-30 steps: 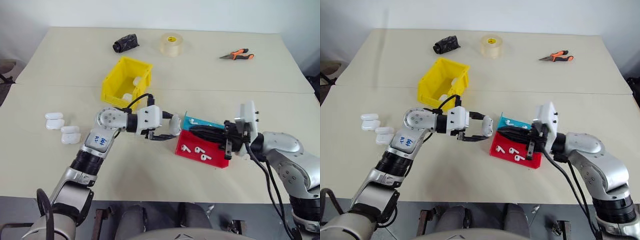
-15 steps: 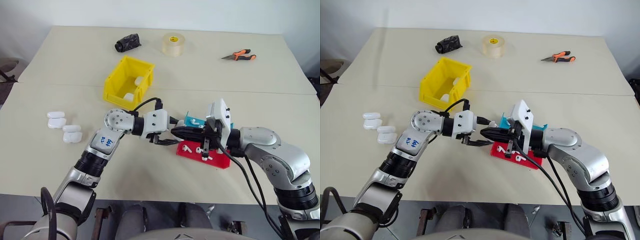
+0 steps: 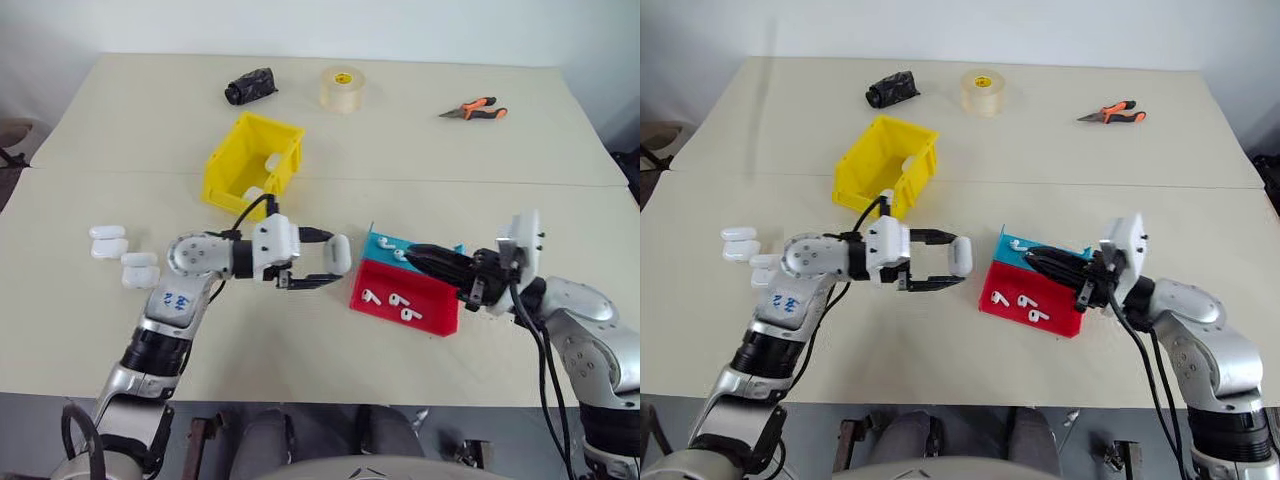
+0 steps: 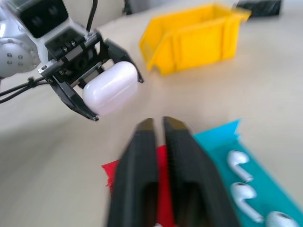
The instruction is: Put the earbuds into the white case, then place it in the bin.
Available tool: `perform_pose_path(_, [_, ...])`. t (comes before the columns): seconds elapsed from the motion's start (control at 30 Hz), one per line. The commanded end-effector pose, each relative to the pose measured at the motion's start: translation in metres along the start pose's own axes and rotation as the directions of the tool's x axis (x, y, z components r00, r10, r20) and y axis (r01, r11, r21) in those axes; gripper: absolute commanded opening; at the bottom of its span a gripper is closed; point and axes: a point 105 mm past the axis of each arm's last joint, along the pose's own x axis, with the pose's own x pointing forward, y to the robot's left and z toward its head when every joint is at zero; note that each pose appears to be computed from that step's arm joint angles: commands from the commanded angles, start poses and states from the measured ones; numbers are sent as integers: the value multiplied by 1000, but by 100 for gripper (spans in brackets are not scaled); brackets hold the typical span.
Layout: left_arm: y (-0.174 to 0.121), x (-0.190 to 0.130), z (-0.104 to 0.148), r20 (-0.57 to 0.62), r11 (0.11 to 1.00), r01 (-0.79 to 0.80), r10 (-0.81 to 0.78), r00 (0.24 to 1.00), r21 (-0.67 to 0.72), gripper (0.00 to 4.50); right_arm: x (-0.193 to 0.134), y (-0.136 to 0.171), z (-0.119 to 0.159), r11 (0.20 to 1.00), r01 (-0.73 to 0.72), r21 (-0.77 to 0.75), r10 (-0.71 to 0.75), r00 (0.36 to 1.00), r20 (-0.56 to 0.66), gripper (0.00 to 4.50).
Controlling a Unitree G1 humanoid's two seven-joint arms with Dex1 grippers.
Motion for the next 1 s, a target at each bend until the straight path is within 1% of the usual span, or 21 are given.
perform_pose_path(0.03, [20, -23, 8, 33, 977, -213, 214, 976, -23, 278, -4, 2, 14, 989, 28, -142, -19, 998, 60, 190])
perform_pose_path(0.13, [30, -39, 1, 14, 918, -386, 389, 921, -91, 278, -5, 4, 13, 984, 38, -172, -25, 997, 73, 293])
perform_pose_path(0.2, [37, -52, -5, -7, 857, -496, 500, 866, -141, 278, -4, 5, 14, 980, 46, -192, -30, 996, 86, 358])
perform_pose_path(0.27, [49, -67, -11, -37, 771, -609, 614, 788, -183, 278, -2, 6, 19, 968, 53, -244, -26, 993, 112, 427])
perform_pose_path(0.3, [54, -72, -14, -51, 744, -641, 644, 763, -191, 278, -1, 6, 21, 962, 59, -267, -27, 992, 122, 448])
perform_pose_path(0.37, [66, -79, -19, -86, 713, -678, 675, 732, -178, 278, 1, 4, 21, 965, 77, -251, -44, 990, 134, 448])
perform_pose_path(0.43, [85, -80, -20, -92, 699, -695, 691, 717, -168, 278, 1, 3, 17, 967, 81, -243, -51, 991, 125, 448])
perform_pose_path(0.53, [114, -75, -20, -96, 684, -708, 703, 704, -176, 278, 2, 2, 12, 968, 83, -237, -59, 993, 106, 448])
perform_pose_path(0.63, [136, -68, -22, -118, 672, -721, 713, 692, -168, 278, 3, 1, 13, 966, 90, -244, -65, 992, 107, 448])
perform_pose_path(0.7, [145, -60, -22, -126, 690, -704, 694, 709, -165, 278, 4, 1, 15, 964, 100, -245, -74, 991, 112, 448])
perform_pose_path(0.77, [147, -54, -25, -137, 710, -682, 668, 731, -177, 278, 4, 2, 16, 964, 104, -244, -78, 990, 114, 448])
perform_pose_path(0.83, [144, -49, -26, -142, 731, -652, 637, 758, -201, 349, 3, 4, 15, 964, 109, -242, -84, 990, 114, 450])
perform_pose_path(0.87, [143, -48, -26, -139, 743, -638, 623, 770, -203, 373, 3, 5, 14, 964, 111, -240, -86, 990, 113, 450])
perform_pose_path(0.93, [140, -50, -24, -135, 763, -621, 606, 784, -178, 436, 2, 6, 13, 965, 114, -235, -90, 990, 111, 450])
perform_pose_path(1.0, [137, -54, -22, -138, 784, -607, 592, 794, -130, 444, 1, 6, 12, 965, 113, -237, -91, 990, 103, 450])
